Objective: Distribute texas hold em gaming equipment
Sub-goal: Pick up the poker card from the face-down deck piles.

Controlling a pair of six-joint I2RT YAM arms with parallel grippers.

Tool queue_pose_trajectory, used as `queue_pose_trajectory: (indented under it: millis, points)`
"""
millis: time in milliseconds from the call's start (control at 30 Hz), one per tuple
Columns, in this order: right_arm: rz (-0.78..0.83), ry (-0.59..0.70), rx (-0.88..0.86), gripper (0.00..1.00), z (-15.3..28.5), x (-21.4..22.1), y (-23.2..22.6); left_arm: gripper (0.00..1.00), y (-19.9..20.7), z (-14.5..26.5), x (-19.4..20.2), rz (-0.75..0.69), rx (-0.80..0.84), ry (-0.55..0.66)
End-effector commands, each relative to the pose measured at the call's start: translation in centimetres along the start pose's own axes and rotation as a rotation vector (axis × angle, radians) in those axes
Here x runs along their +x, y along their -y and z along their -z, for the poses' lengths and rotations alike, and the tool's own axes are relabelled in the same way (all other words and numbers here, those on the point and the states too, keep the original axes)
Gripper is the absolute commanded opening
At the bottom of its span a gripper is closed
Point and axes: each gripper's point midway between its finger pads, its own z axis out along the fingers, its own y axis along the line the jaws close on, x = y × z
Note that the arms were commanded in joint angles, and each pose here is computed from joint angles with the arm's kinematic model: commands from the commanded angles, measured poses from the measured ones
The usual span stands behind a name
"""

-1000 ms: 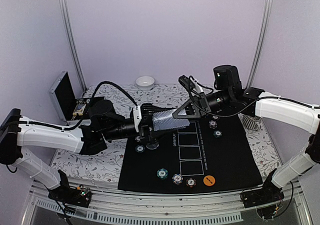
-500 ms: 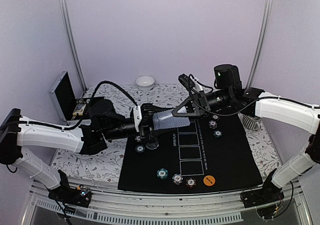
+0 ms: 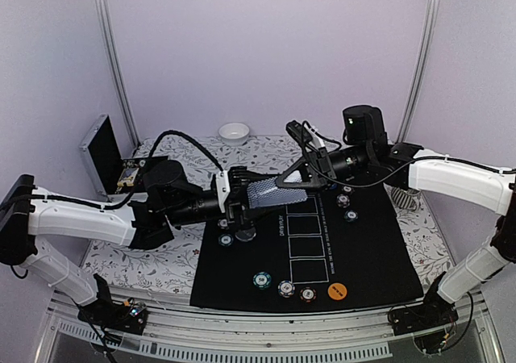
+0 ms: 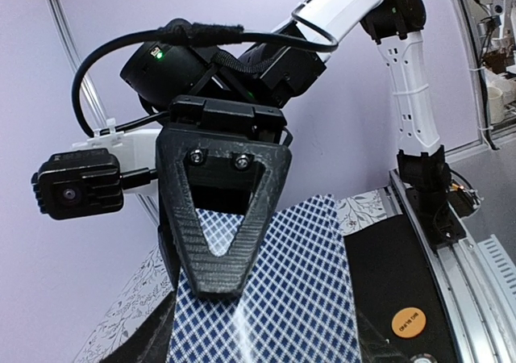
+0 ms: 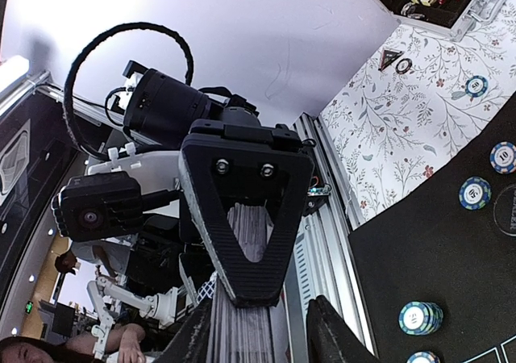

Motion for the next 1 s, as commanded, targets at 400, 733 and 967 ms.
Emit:
queue_pose_trajectory:
  millis: [400,733,967]
  points:
    - [0.018,0.003,-0.054,0.04,-0.8,-0.3,-0.6,0.65,0.0,-0.8,-1.2,-0.007,0.004,0.036]
    - [0.04,0.029,-0.045,0.03,-0.6,-1.0,-1.2,0.97,1.3,0.1,-0.8,-0.035,0.056,0.021]
    - [0.048,0.036,-0.044,0.03,-0.4,-0.9,-1.5,0.86,1.0,-0.3,-1.0,-0.004,0.047,0.031]
